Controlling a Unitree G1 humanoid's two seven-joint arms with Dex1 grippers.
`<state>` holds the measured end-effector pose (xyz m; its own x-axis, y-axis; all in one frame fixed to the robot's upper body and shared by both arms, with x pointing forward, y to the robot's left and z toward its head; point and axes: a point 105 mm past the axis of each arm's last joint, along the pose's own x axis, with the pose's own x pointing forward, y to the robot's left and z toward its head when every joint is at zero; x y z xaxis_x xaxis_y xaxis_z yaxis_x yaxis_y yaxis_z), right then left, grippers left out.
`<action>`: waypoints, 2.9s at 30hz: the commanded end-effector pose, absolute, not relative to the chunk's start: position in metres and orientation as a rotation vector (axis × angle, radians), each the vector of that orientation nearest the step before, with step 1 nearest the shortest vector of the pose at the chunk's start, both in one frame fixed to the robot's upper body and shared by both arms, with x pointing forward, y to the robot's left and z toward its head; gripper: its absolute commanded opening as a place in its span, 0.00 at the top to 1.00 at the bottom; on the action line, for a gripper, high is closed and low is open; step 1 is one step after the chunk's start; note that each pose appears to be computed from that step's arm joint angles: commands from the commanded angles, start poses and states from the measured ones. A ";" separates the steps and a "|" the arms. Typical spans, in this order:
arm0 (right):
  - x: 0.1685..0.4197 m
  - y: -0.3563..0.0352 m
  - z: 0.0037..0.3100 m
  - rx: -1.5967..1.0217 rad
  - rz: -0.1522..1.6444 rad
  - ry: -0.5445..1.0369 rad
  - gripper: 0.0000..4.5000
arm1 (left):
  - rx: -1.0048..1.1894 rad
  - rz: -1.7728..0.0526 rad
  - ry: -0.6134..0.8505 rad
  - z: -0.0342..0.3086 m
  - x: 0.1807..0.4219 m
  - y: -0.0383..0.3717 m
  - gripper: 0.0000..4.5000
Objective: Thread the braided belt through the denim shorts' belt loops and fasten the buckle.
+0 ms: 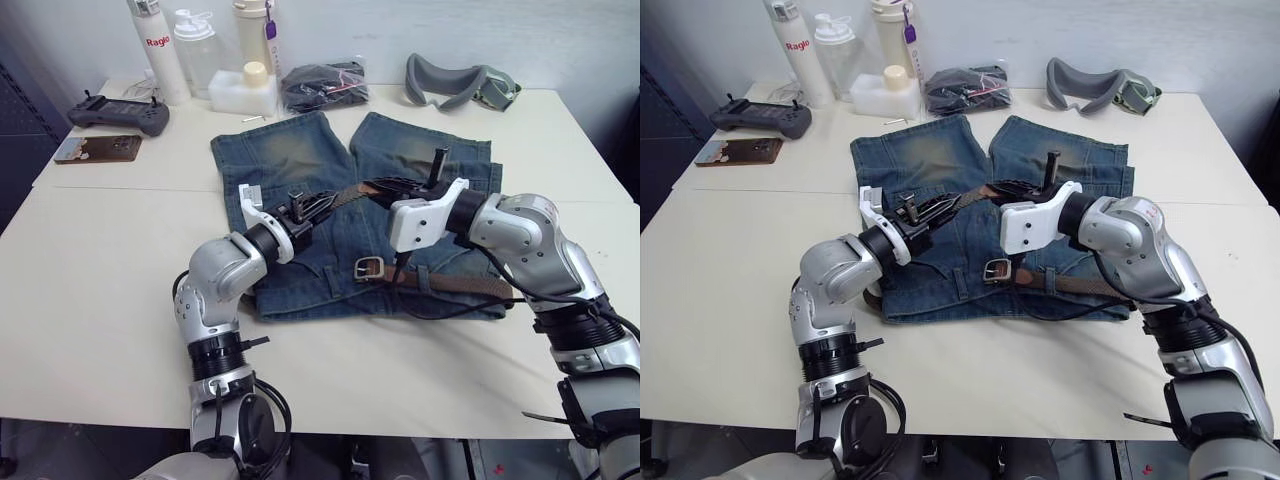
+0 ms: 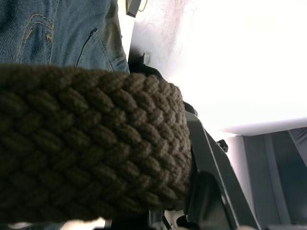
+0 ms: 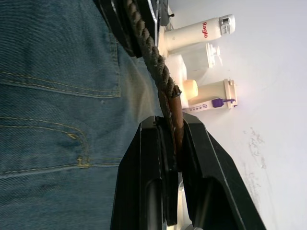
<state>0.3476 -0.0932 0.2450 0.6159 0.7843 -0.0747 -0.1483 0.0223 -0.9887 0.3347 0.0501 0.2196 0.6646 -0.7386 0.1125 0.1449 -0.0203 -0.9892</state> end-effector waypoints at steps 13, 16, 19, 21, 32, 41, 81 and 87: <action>0.322 -0.142 0.236 -1.070 1.032 -0.171 0.02 | -1.049 -0.903 0.495 0.215 0.323 0.112 1.00; 0.318 -0.145 0.233 -1.023 1.058 -0.092 0.02 | -0.964 -0.909 0.545 0.204 0.313 0.126 1.00; 0.317 -0.145 0.234 -0.988 1.066 -0.062 0.02 | -0.911 -0.900 0.611 0.189 0.304 0.132 1.00; 0.317 -0.143 0.233 -0.977 1.072 -0.045 0.02 | -0.896 -0.892 0.641 0.181 0.299 0.132 1.00; 0.298 -0.141 0.230 -0.938 1.183 0.037 0.02 | -0.905 -0.704 0.645 0.159 0.301 0.129 1.00; 0.297 -0.142 0.236 -0.914 1.196 0.062 0.02 | -0.811 -0.728 0.677 0.155 0.289 0.121 1.00; 0.291 -0.123 0.221 -0.959 1.177 0.018 0.02 | -1.135 -0.593 0.759 0.145 0.289 0.042 1.00; 0.290 -0.124 0.214 -0.990 1.162 0.022 0.02 | -1.123 -0.636 0.772 0.143 0.288 0.038 1.00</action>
